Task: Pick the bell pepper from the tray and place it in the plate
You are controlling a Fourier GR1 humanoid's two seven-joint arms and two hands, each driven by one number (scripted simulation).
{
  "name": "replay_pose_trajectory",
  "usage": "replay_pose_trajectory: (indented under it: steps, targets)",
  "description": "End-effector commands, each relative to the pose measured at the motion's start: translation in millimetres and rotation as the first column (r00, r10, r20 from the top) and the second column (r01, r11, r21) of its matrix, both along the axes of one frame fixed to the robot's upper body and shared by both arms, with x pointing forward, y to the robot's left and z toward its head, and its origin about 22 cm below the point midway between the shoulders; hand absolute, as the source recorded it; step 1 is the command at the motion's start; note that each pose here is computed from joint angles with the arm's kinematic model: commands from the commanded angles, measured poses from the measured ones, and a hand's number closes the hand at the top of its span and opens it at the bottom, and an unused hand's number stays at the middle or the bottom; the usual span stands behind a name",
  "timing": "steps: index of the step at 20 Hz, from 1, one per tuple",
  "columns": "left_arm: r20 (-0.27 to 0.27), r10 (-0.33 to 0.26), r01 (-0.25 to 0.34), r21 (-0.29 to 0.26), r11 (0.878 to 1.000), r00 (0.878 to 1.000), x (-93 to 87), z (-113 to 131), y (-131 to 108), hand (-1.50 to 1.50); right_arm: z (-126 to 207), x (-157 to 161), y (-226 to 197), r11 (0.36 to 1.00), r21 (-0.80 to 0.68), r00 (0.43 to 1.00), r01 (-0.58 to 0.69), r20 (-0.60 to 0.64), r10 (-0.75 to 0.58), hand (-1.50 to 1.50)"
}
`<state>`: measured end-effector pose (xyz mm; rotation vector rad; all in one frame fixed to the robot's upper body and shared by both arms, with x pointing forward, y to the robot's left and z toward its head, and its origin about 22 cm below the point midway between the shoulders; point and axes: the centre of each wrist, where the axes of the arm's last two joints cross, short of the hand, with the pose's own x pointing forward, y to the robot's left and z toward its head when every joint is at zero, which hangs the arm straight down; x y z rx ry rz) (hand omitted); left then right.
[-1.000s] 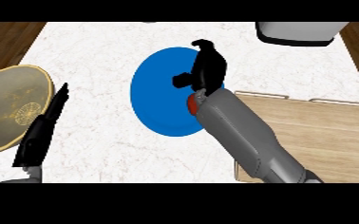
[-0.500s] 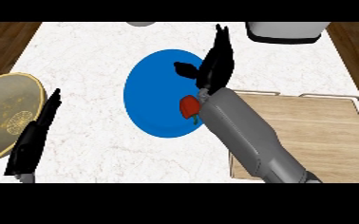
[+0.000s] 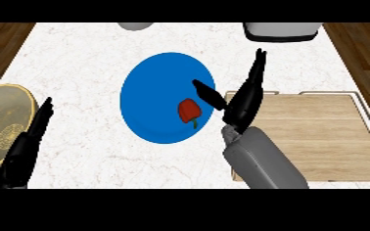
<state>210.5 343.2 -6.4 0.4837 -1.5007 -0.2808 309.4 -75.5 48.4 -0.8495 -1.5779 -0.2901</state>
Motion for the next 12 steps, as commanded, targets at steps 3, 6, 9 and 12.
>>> replay_pose_trajectory:
  steps: [3, 6, 9, 12]
  targets:
    - [0.0, -0.003, 0.003, 0.002, 1.0, 1.0, -3.0, 10.8, -0.3, 0.0, -20.0, -74.5, -51.0, 1.0, 0.016, 0.996, 0.015, 0.082, -0.016, -1.5]
    - [-0.007, 0.004, -0.004, 0.001, 1.0, 1.0, -4.3, -9.5, 9.4, 0.0, -15.1, -97.2, -75.6, 1.0, -0.005, 0.998, -0.01, 0.059, 0.01, -1.5]
    - [0.015, -0.009, 0.009, 0.0, 1.0, 1.0, -6.5, -14.6, -13.1, 0.0, -15.9, -115.4, -87.3, 1.0, 0.01, 0.997, 0.009, 0.075, -0.01, -1.5]
    - [0.006, -0.007, 0.007, 0.011, 1.0, 1.0, 2.1, -5.0, -6.6, 0.0, -17.3, -120.7, -107.3, 1.0, -0.004, 0.997, 0.027, 0.073, -0.026, -1.5]
